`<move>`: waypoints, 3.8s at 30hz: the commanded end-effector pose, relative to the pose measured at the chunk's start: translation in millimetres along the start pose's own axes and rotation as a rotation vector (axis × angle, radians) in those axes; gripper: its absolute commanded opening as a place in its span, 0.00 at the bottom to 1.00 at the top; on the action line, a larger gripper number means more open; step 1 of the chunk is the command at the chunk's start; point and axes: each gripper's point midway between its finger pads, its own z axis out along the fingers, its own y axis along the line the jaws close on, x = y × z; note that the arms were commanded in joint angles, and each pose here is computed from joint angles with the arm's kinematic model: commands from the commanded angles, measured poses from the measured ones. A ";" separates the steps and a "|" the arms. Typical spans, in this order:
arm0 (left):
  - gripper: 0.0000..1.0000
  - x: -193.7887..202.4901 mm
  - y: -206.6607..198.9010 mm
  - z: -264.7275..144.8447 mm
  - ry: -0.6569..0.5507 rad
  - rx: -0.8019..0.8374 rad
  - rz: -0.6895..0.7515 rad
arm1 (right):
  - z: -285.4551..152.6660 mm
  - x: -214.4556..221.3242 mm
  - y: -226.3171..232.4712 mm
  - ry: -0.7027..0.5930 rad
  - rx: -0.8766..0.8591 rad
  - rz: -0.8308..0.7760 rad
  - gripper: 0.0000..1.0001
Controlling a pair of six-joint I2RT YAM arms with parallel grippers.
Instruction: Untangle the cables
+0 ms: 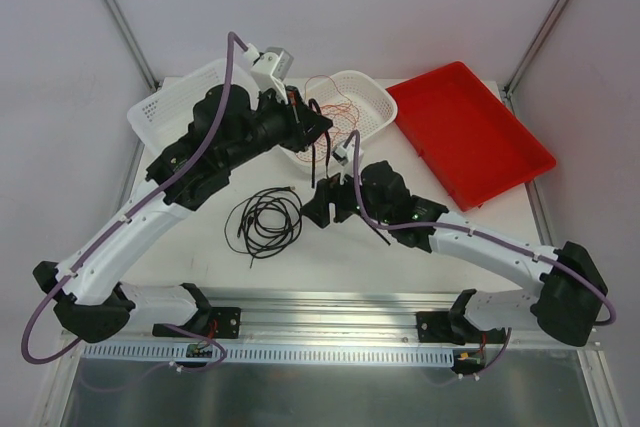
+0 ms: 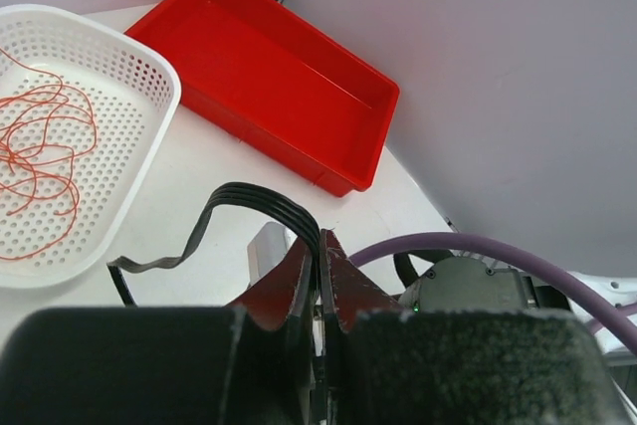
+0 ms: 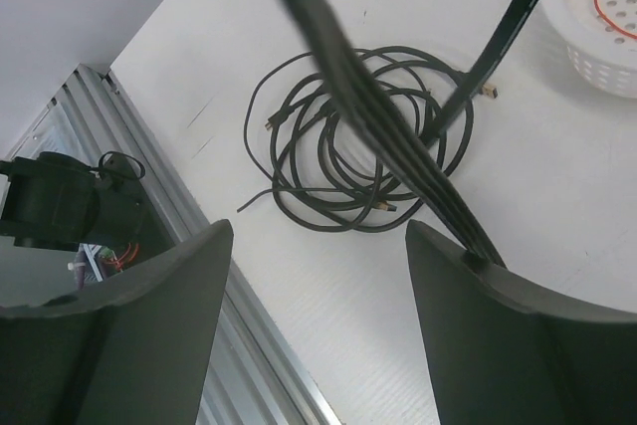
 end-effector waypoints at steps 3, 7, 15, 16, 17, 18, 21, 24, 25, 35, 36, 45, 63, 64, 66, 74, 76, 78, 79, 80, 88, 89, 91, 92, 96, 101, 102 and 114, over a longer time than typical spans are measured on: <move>0.00 15.5 1.4 5.2 0.021 0.002 -0.042 | -32.3 -13.1 7.6 -0.049 0.014 -0.064 0.75; 0.00 44.2 8.7 14.9 0.098 -0.005 -0.078 | -56.6 -0.8 1.1 -0.049 0.046 -0.066 0.75; 0.00 81.6 5.8 23.0 0.196 0.003 -0.151 | -82.2 -19.9 -6.0 -0.136 0.108 -0.103 0.80; 0.00 83.6 5.2 24.2 0.202 0.002 -0.156 | -81.0 -28.1 -1.7 -0.141 0.100 -0.119 0.80; 0.00 85.9 2.7 24.7 0.208 0.006 -0.162 | -79.6 -30.7 -0.8 -0.141 0.100 -0.122 0.80; 0.00 85.7 0.1 24.2 0.209 0.013 -0.162 | -79.0 -35.3 0.1 -0.150 0.102 -0.128 0.80; 0.00 85.4 -3.9 23.8 0.209 0.020 -0.173 | -75.5 -47.9 -0.2 -0.178 0.119 -0.138 0.80; 0.00 86.4 -6.6 22.8 0.214 0.027 -0.178 | -73.2 -57.3 -3.3 -0.202 0.150 -0.145 0.79; 0.00 87.6 -7.1 23.2 0.217 0.029 -0.180 | -73.3 -60.0 -2.5 -0.207 0.150 -0.146 0.77; 0.00 86.2 -8.9 23.9 0.214 0.028 -0.209 | -67.6 -64.9 4.7 -0.199 0.124 -0.148 0.54; 0.00 86.5 -8.7 24.1 0.214 0.028 -0.209 | -67.4 -65.8 4.4 -0.201 0.125 -0.148 0.47; 0.00 88.2 1.6 24.9 0.196 -0.017 -0.208 | -73.6 -60.6 -0.9 -0.186 0.145 -0.173 0.01; 0.99 82.1 52.8 -8.0 0.126 -0.107 -0.110 | -176.3 -90.8 -89.9 -0.150 0.625 -0.200 0.01; 0.99 86.9 60.4 -10.7 0.133 -0.119 -0.107 | -185.2 -103.2 -88.6 -0.174 0.637 -0.205 0.01; 0.99 82.6 72.6 -21.0 0.115 -0.129 -0.086 | -198.4 -112.7 -94.5 -0.182 0.675 -0.206 0.01; 0.99 122.0 164.9 -50.0 0.196 -0.332 0.001 | -260.5 -207.1 -92.5 -0.331 0.830 -0.312 0.01; 0.99 133.2 187.1 -56.1 0.228 -0.389 0.004 | -270.3 -224.6 -104.9 -0.346 0.905 -0.318 0.01; 0.99 143.9 203.9 -60.3 0.264 -0.432 0.021 | -286.9 -248.7 -112.5 -0.393 0.970 -0.337 0.01; 0.99 151.0 217.1 -64.6 0.280 -0.473 0.018 | -283.6 -254.5 -122.2 -0.383 0.999 -0.340 0.01; 0.99 158.1 225.5 -65.9 0.303 -0.495 0.019 | -286.8 -264.4 -127.5 -0.408 1.022 -0.341 0.01; 0.99 194.2 269.5 -77.4 0.423 -0.644 0.038 | -298.2 -317.1 -193.7 -0.481 1.164 -0.335 0.01; 0.99 193.3 273.0 -79.1 0.421 -0.666 0.046 | -290.2 -319.0 -205.5 -0.464 1.169 -0.333 0.01; 0.99 192.5 276.1 -80.7 0.419 -0.685 0.053 | -293.0 -332.5 -210.2 -0.492 1.169 -0.345 0.01; 0.99 192.9 277.2 -80.9 0.421 -0.690 0.055 | -285.7 -334.0 -220.3 -0.475 1.172 -0.349 0.01; 0.99 191.5 282.3 -84.0 0.420 -0.723 0.066 | -285.4 -341.0 -247.8 -0.462 1.215 -0.362 0.01; 0.99 190.3 284.3 -85.8 0.418 -0.737 0.075 | -278.4 -314.9 -303.2 -0.369 1.286 -0.297 0.01; 0.99 190.0 284.8 -86.6 0.418 -0.741 0.078 | -274.6 -306.6 -315.0 -0.350 1.292 -0.276 0.01; 0.99 194.1 291.2 -89.4 0.445 -0.769 0.091 | -235.7 -122.9 -457.9 -0.026 1.331 0.218 0.02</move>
